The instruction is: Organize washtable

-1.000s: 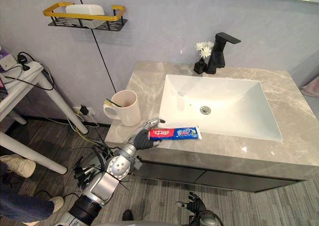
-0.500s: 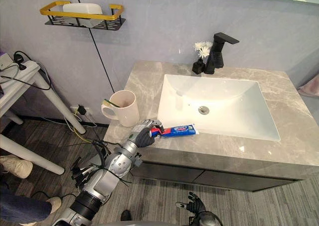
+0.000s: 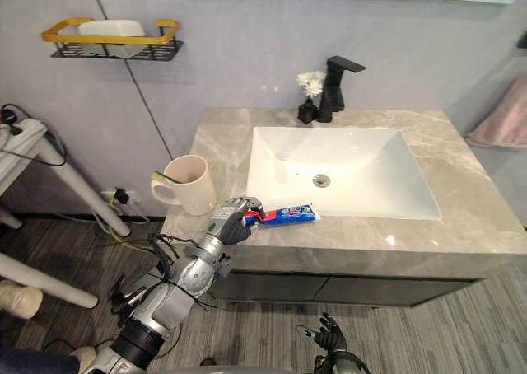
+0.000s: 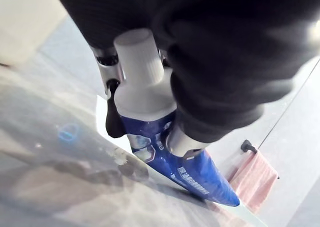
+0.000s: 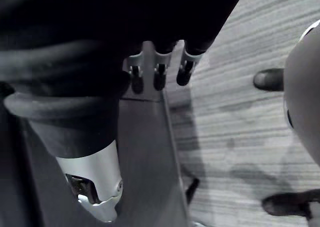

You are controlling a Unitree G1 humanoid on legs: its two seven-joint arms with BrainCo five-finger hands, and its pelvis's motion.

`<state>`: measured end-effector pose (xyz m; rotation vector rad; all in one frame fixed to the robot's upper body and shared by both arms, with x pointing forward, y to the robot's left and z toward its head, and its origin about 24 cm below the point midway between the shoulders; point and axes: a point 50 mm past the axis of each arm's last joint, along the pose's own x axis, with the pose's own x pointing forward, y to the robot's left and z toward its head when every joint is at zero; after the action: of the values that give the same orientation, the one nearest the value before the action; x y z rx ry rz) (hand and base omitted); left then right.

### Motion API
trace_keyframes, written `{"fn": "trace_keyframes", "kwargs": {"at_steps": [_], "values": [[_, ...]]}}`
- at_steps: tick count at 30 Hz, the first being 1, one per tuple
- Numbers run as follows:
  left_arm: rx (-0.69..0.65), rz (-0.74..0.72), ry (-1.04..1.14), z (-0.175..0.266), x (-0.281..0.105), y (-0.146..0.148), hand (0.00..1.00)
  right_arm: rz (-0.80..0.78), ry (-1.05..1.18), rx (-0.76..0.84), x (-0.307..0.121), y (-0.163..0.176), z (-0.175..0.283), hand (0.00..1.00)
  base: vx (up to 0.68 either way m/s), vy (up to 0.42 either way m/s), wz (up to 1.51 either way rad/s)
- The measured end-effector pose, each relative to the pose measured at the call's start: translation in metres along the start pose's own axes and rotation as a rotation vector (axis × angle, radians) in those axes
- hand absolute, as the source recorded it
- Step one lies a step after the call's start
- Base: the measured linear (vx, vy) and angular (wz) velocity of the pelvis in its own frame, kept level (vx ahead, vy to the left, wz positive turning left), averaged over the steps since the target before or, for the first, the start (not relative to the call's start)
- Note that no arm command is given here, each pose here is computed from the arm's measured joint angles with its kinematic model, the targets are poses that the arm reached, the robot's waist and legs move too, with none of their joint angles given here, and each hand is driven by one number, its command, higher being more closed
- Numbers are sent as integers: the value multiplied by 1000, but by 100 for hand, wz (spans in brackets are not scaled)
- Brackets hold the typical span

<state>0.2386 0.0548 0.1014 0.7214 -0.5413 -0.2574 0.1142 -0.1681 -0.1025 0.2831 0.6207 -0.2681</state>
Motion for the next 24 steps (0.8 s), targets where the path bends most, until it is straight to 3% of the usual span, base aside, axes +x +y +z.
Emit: {"fn": "trace_keyframes", "kwargs": {"at_steps": [4,10,12,19,24], "values": [[-129,197,-139,39,7,24,100,92,-347,111,-29,22,69,0,-54,-4,-85],[-176,252,-203,52,7,32,100,103,-965,110,-99,23,180,0,11,1,-42],[-177,255,-204,52,7,32,100,175,-1166,198,-127,28,206,0,27,3,-8],[-254,250,-272,68,22,20,100,652,-1237,727,-135,75,232,0,-32,5,25],[-248,256,-242,62,26,13,100,698,-1159,878,-125,83,235,0,-11,11,26]]}}
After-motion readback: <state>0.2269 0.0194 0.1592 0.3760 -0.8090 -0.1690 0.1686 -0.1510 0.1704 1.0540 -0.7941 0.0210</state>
